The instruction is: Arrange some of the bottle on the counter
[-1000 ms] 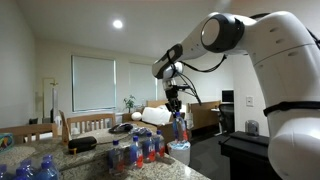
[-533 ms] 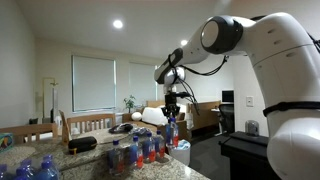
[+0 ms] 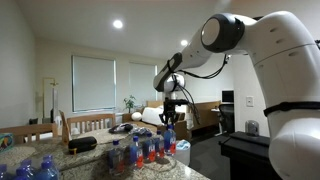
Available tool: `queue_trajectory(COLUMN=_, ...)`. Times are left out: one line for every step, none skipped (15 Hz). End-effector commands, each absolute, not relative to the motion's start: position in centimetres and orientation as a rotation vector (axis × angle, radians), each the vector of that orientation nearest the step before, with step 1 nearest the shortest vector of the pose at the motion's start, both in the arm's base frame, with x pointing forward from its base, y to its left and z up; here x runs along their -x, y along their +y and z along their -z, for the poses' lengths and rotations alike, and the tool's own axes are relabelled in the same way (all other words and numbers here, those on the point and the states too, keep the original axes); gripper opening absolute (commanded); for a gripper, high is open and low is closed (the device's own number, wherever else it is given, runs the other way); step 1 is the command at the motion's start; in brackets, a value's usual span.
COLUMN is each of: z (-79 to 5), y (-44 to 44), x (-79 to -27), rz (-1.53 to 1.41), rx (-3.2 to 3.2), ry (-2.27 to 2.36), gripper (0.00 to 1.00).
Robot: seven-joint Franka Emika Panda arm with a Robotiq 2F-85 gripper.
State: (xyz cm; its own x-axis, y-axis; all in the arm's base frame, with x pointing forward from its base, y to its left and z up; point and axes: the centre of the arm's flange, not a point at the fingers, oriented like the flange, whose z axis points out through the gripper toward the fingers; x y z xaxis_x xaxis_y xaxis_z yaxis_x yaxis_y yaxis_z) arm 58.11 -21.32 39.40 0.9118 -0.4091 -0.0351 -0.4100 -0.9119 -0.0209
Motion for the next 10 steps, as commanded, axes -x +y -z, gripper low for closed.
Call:
queue_trajectory(z=-39.6, y=-19.7, x=-56.8, rz=-0.031, rx=3.064, ry=0.688, gripper=0.14)
queue_trajectory(z=-39.2, y=-19.5, x=-56.8, rz=-0.051, rx=3.068, ry=0.676, gripper=0.14)
queue_trajectory(z=-38.9, y=-19.4, x=-56.8, rz=-0.063, rx=3.073, ry=0.674, gripper=0.14)
queue_trajectory(z=-38.5, y=-19.3, x=-56.8, rz=-0.074, rx=3.077, ry=0.666, gripper=0.14)
queue_trajectory(z=-38.2, y=-19.2, x=-56.7, rz=-0.085, rx=3.081, ry=0.654, gripper=0.14)
queue_trajectory(z=-37.9, y=-19.0, x=-56.7, rz=-0.097, rx=3.087, ry=0.648, gripper=0.14)
queue_trajectory(z=-37.7, y=-18.9, x=-56.8, rz=-0.100, rx=3.097, ry=0.639, gripper=0.14)
queue_trajectory(z=-37.5, y=-18.8, x=-56.7, rz=-0.109, rx=3.103, ry=0.627, gripper=0.14)
queue_trajectory(z=-37.4, y=-18.8, x=-56.8, rz=-0.109, rx=3.112, ry=0.620, gripper=0.14)
queue_trajectory(z=-37.3, y=-18.8, x=-56.8, rz=-0.108, rx=3.116, ry=0.612, gripper=0.14)
